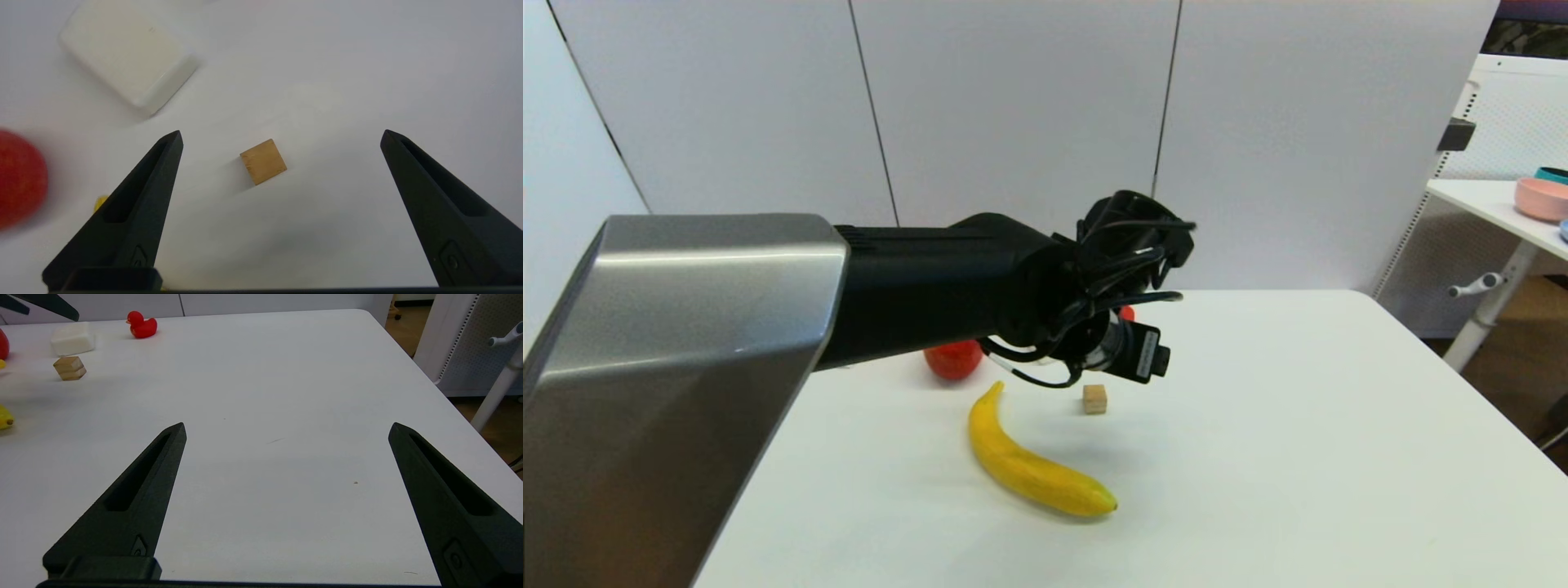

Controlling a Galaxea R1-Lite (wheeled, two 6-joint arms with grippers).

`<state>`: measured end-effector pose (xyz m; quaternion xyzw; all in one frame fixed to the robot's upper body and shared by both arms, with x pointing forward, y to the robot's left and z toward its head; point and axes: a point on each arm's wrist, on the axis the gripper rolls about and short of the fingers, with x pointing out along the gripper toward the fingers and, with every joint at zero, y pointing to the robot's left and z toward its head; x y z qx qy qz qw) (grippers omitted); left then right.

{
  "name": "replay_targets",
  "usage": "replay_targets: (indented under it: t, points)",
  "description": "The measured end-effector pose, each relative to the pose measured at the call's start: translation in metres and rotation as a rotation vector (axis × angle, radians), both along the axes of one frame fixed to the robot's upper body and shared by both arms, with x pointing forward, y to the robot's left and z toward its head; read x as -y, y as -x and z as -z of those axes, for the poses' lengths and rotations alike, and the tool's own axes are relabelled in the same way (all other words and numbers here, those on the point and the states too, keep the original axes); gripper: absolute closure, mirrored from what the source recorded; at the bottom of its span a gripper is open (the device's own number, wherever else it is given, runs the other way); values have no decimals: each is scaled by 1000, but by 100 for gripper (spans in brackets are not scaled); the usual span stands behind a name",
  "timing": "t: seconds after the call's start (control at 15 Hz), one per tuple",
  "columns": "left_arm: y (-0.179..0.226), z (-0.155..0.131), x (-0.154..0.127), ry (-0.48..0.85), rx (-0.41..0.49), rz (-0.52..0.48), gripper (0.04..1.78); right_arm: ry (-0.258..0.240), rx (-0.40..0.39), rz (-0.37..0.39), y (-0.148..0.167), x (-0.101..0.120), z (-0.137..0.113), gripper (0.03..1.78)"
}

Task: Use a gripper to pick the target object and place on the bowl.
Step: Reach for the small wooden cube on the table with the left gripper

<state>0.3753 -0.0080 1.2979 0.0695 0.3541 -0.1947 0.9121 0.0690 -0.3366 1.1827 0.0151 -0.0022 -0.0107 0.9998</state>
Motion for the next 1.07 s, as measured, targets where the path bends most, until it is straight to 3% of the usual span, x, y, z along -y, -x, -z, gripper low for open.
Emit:
replay_targets:
  t: [0.33, 0.6, 1.07]
  points:
    - [-2, 20, 8, 3, 11, -170, 11, 0, 0, 0, 0, 0, 0, 10]
    - [-2, 37, 16, 53, -35, -247, 11, 0, 0, 0, 0, 0, 0, 10]
    - [2, 45, 15, 32, -74, -302, 11, 0, 0, 0, 0, 0, 0, 10]
